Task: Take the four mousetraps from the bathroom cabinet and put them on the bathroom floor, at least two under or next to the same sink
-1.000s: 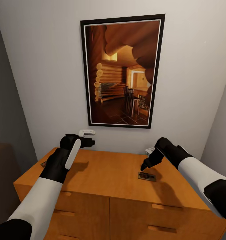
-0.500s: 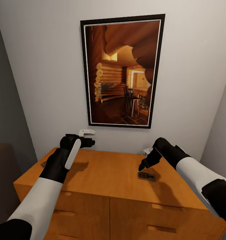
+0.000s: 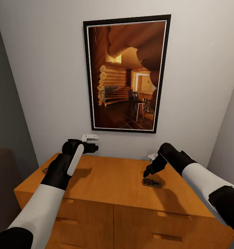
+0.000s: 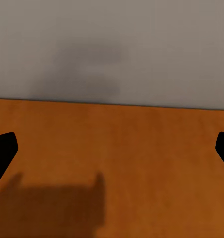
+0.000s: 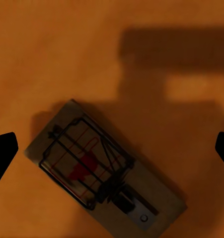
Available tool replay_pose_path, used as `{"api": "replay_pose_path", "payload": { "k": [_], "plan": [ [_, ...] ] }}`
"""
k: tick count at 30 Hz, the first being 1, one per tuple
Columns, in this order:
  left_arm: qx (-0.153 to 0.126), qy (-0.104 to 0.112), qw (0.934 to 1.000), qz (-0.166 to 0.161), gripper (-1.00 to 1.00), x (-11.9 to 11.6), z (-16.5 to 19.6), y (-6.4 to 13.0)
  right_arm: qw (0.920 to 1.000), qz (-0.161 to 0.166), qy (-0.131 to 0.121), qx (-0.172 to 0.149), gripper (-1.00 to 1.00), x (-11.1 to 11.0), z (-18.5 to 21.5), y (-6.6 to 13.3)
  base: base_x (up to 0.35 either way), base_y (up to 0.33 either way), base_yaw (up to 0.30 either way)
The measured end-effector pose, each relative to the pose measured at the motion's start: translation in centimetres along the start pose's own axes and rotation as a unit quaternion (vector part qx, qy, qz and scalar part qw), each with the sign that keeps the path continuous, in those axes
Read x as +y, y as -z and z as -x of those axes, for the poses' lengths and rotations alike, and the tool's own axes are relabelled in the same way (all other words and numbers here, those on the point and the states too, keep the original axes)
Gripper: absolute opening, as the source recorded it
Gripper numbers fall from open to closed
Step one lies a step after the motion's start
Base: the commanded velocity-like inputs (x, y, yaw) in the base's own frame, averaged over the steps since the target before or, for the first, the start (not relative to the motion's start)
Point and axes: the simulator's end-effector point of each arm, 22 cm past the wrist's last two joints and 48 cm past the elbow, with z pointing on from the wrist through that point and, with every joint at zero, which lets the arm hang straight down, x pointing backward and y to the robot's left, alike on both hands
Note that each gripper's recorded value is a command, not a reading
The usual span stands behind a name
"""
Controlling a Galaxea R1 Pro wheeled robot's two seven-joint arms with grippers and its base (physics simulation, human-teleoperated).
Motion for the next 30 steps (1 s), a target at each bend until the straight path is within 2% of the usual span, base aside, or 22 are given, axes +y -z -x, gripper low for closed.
{"api": "replay_pose_path", "payload": {
  "k": [30],
  "plan": [
    [0.000,0.000,1.0000,0.001,1.00,0.03,0.00,-0.01,0.9999,-0.011,0.003,0.000,1.00,-0.45,0.07,0.11,0.000,0.000,0.000]
  ]
}}
